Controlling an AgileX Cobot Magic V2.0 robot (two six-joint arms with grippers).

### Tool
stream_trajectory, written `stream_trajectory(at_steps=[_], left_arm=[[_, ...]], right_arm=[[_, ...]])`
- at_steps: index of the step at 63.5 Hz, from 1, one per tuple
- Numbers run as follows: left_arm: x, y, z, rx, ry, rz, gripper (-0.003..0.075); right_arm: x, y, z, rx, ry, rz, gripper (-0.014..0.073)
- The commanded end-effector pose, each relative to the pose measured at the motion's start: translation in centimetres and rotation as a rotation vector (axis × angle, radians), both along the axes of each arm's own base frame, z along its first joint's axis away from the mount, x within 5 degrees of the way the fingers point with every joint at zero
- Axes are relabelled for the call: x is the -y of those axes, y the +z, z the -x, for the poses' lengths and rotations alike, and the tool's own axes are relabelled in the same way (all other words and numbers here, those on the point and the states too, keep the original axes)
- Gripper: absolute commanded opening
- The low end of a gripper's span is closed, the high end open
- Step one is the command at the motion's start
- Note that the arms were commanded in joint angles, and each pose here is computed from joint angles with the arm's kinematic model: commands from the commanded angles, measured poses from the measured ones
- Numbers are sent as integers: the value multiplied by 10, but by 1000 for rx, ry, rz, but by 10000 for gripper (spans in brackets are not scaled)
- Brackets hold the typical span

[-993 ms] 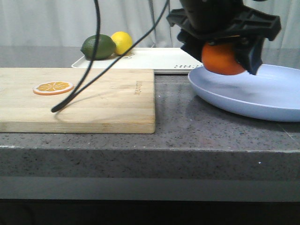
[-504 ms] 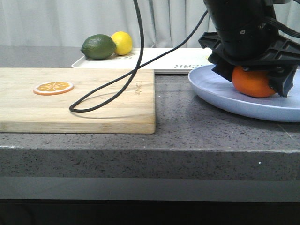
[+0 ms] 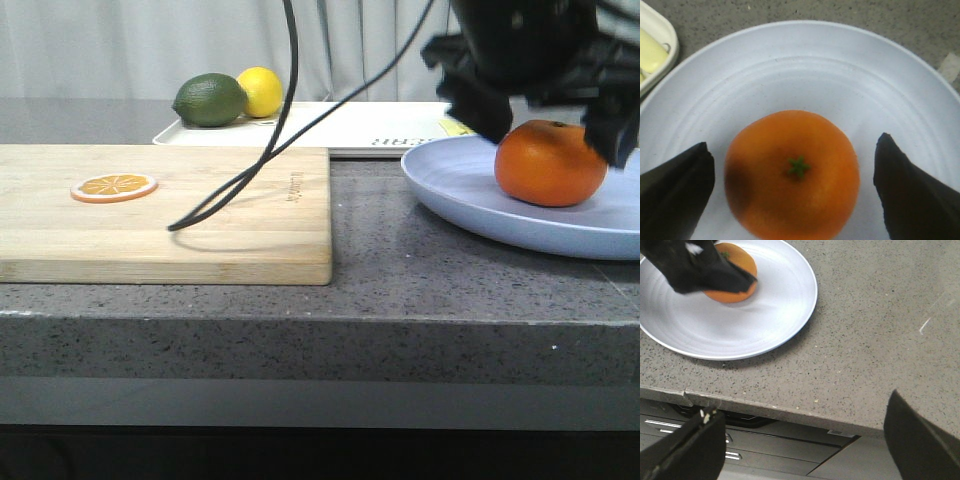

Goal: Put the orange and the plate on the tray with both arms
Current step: 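Open the left gripper and raise it away from the orange, then move the right gripper toward the rim of the blue plate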

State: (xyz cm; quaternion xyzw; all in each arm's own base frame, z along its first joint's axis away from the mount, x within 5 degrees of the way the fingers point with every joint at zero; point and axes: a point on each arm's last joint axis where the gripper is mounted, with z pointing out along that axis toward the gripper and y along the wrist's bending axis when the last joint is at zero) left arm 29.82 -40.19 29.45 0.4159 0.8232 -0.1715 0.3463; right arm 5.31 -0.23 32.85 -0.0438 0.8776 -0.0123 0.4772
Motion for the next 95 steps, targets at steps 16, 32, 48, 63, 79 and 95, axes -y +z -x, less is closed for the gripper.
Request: stream_trajectory(at_steps=[16, 32, 48, 63, 79, 95], left_arm=[[-70, 136, 44, 114, 51, 177, 617], [-132, 151, 59, 129, 122, 190, 617], [-200, 144, 89, 175, 196, 231, 617], [-267, 123, 122, 184, 308, 216, 617], [-319, 97, 163, 215, 405, 224, 617], [-339, 74, 193, 228, 410, 232, 617]], right_arm=[[0, 1, -7, 65, 2, 17, 646], [0, -1, -7, 64, 4, 16, 646], [0, -1, -8, 65, 4, 15, 646], [0, -1, -8, 65, 4, 15, 646], [-1, 0, -8, 76, 6, 14, 646], [-2, 4, -10, 121, 13, -9, 646]])
